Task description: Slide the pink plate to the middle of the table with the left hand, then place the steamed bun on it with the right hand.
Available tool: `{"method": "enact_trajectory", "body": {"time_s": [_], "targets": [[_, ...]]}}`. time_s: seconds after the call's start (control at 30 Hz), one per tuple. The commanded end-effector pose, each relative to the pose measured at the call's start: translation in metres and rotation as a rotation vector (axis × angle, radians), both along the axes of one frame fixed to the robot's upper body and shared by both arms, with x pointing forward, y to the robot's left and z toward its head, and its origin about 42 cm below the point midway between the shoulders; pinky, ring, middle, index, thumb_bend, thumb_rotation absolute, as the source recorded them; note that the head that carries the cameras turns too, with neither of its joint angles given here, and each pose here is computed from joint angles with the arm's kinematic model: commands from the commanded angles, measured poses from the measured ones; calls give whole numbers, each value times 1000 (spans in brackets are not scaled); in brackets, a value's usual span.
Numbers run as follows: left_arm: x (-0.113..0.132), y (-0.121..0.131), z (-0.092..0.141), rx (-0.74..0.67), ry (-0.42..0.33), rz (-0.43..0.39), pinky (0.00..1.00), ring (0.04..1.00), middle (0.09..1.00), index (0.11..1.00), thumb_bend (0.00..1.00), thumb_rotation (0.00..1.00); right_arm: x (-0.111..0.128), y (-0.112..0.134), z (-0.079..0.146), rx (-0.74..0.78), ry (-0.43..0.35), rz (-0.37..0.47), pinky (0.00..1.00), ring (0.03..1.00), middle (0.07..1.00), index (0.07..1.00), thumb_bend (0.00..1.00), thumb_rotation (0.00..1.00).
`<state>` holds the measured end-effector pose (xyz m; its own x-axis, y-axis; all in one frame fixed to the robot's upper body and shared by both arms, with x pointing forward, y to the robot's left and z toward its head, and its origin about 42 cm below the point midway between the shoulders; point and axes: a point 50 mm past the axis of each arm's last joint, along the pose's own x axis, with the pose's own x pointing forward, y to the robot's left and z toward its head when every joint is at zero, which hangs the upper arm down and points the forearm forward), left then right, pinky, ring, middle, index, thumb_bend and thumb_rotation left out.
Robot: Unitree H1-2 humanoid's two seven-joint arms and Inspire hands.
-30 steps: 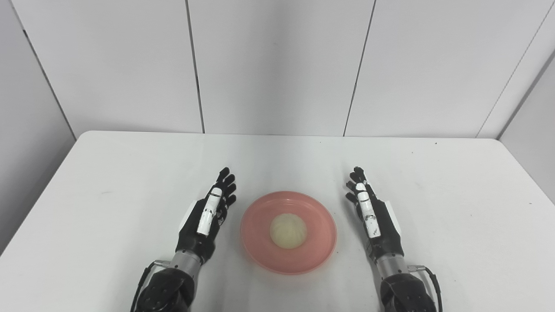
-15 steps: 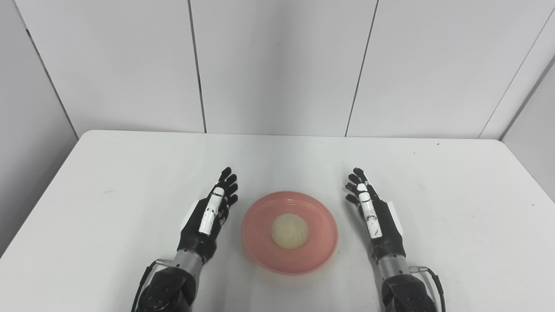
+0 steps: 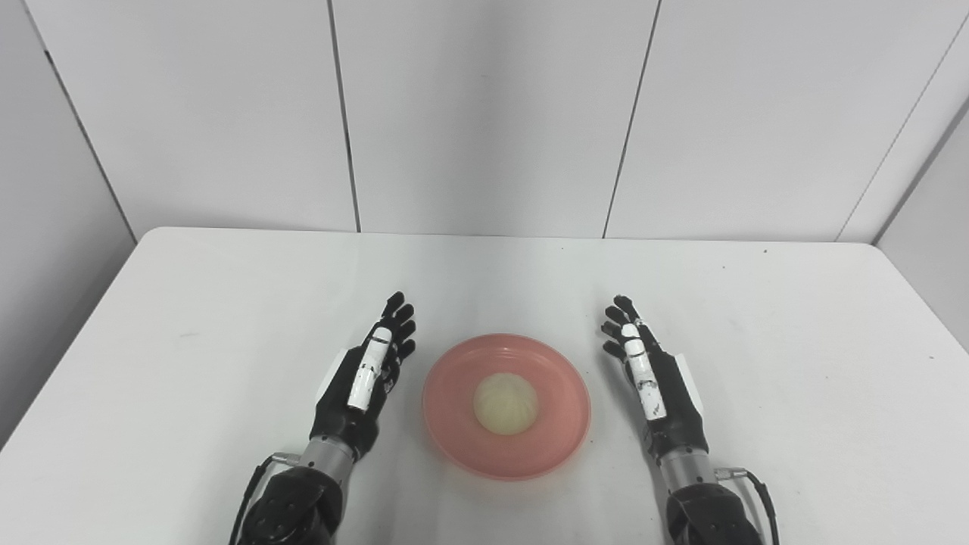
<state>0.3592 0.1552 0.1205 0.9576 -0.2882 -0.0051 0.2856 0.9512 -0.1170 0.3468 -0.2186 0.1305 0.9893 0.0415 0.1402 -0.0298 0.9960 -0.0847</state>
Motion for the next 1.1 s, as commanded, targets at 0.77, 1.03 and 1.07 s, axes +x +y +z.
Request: {"method": "enact_trajectory", "body": {"time_s": [0.77, 1.03, 1.07], "targets": [[-17, 4, -33, 31, 144, 6, 1000, 1000, 1000, 1000, 365, 1000, -15, 1, -18, -21, 35, -7, 864, 883, 904, 915, 325, 1000], [-18, 4, -34, 24, 143, 9, 1000, 1000, 1000, 1000, 362, 1000, -16, 1, -19, -8, 32, -2, 878, 890, 909, 920, 314, 1000], [-18, 4, -33, 24, 142, 9, 1000, 1000, 1000, 1000, 360, 1000, -16, 2, -19, -7, 33, -2, 877, 889, 908, 919, 315, 1000]]}}
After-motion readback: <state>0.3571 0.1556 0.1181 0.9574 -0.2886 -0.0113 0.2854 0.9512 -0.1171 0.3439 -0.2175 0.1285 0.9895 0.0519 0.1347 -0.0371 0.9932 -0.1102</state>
